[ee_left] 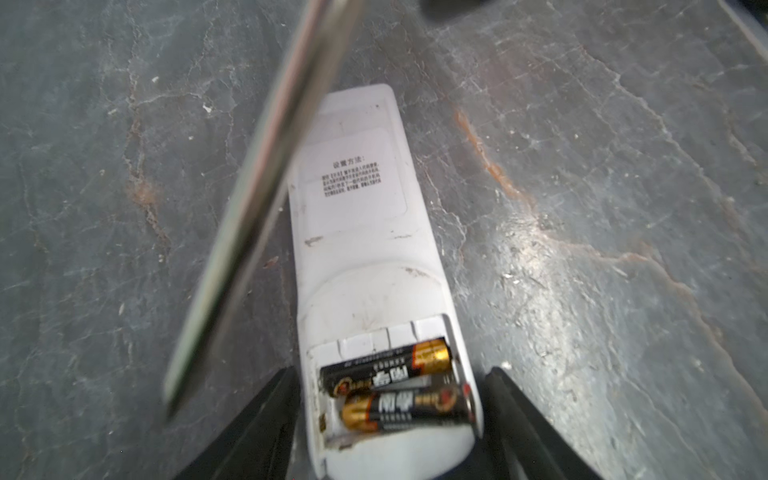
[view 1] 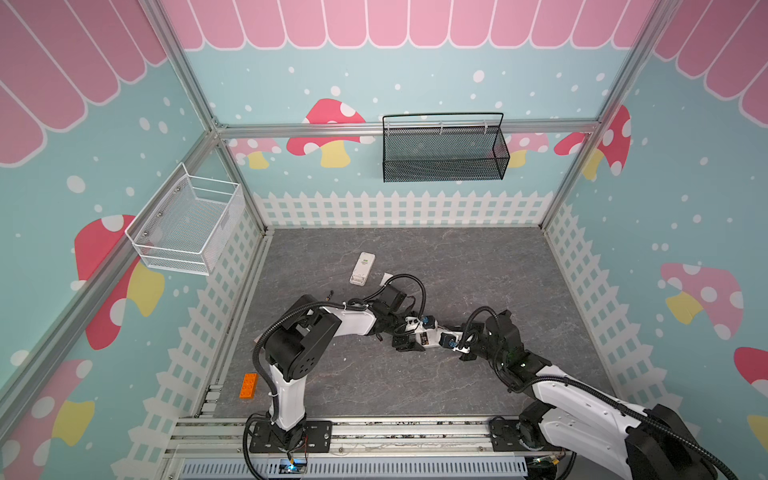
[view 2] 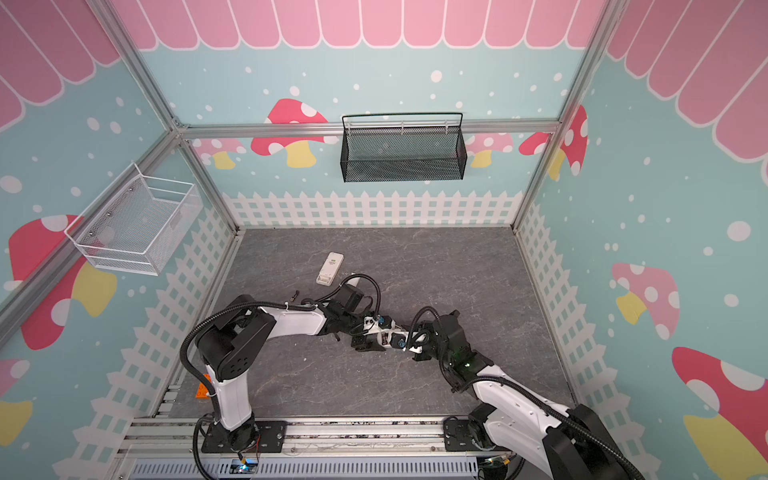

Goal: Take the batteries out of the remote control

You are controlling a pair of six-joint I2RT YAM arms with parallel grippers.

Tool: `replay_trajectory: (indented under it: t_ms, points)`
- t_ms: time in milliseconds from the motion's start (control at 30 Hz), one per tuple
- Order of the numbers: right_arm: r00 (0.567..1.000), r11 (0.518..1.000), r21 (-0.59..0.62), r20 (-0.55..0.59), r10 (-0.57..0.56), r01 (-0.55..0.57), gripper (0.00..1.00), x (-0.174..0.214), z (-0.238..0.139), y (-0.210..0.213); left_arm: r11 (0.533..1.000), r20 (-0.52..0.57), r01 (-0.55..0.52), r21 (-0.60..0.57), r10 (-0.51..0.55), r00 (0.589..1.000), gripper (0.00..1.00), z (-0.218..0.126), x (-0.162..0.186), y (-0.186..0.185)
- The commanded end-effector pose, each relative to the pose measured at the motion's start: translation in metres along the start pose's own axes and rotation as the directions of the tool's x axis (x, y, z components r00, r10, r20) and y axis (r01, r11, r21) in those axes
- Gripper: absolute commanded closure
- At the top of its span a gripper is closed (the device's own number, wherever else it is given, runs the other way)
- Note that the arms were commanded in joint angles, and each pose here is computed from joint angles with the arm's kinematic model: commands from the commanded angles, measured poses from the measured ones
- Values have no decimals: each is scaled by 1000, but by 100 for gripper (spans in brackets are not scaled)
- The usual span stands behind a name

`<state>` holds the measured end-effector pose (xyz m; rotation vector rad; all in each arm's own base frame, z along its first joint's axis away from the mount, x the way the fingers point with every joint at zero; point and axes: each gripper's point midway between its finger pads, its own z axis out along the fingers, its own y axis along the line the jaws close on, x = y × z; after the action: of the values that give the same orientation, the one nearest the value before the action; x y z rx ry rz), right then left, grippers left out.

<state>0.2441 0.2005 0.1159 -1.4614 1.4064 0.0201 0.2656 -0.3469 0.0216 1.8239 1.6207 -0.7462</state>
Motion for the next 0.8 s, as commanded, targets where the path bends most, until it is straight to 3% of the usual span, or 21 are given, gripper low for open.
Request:
replay_trajectory:
  t_ms: [0,200,333,500,767]
  points:
    - [999,1000,-8,-32,26,-27,100,10,-4,8,990,-151,123,64,-112,982,27,3,41,-23]
    - [997,997,53,-37,65,-63,100,10,-13,-2,991,-187,99,85,-82,979,26,-6,39,-25]
    - [988,985,87,-30,152,-149,100,9,-15,-10,994,-200,91,65,-76,977,26,-11,33,-17]
    - [951,943,154,-47,307,-296,100,14,-16,-26,992,-207,113,46,-101,973,26,-13,20,-9]
    - [893,876,232,-59,447,-423,100,27,-20,-42,996,-242,89,30,-79,967,25,-14,9,-7]
